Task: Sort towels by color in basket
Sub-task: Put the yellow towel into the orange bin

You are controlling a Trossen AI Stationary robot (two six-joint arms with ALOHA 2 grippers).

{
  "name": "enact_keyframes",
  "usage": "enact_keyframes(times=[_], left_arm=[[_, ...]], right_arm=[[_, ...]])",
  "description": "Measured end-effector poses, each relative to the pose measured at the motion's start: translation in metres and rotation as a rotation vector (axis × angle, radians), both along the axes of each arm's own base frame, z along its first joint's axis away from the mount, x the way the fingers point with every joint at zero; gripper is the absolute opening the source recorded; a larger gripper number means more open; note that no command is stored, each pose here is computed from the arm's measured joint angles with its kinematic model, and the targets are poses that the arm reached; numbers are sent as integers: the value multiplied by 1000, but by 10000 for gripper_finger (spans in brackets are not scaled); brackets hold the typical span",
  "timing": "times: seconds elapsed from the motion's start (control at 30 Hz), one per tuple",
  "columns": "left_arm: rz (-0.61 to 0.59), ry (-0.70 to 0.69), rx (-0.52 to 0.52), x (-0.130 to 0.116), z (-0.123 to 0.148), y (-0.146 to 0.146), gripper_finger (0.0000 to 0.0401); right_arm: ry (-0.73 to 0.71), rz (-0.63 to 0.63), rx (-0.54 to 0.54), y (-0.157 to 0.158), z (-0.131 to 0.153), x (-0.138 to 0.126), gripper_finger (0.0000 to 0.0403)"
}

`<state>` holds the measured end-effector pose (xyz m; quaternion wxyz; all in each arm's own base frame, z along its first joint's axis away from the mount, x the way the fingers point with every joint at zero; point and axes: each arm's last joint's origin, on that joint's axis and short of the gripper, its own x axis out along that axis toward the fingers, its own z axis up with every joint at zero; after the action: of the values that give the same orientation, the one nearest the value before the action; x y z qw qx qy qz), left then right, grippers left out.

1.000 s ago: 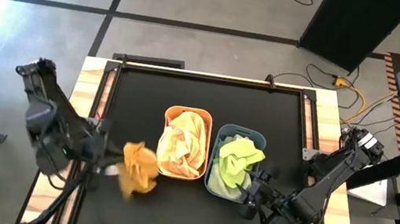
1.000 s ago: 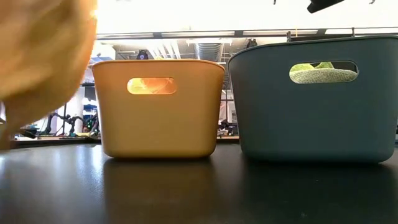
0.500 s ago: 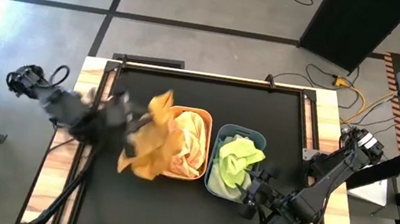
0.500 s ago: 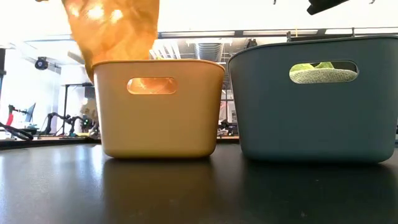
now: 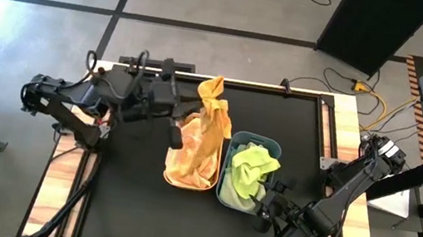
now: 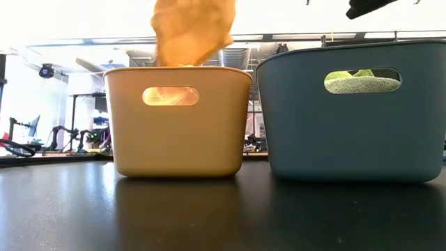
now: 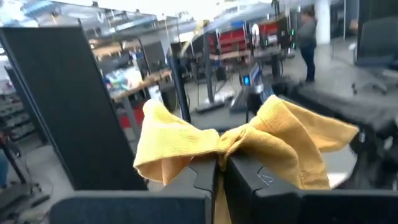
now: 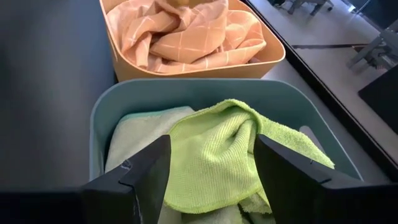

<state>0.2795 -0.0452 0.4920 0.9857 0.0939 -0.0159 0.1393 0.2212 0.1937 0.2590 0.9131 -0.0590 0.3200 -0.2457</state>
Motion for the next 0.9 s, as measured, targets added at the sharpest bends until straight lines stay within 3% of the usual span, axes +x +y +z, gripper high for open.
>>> enact_keyframes(times=[0.17, 0.27, 0.4, 0.5, 0.77, 0.9], left_arm=[[75, 13, -21, 6, 8, 1, 0], [191, 142, -24, 11, -10, 3, 0], [245, 272, -117, 14, -35, 6, 0], [307, 405, -125, 14, -58, 10, 0], [368, 674, -233, -13, -79, 16, 0], [506, 873, -292, -36, -95, 20, 0]], right_arm=[[7, -3, 3, -1, -3, -1, 220], [21, -6, 21, -1, -5, -2, 219], [47, -1, 37, -1, -8, -3, 219], [52, -1, 33, -2, -9, -3, 219], [53, -8, 36, -2, -12, -4, 219], [52, -8, 35, -2, -12, -4, 221]])
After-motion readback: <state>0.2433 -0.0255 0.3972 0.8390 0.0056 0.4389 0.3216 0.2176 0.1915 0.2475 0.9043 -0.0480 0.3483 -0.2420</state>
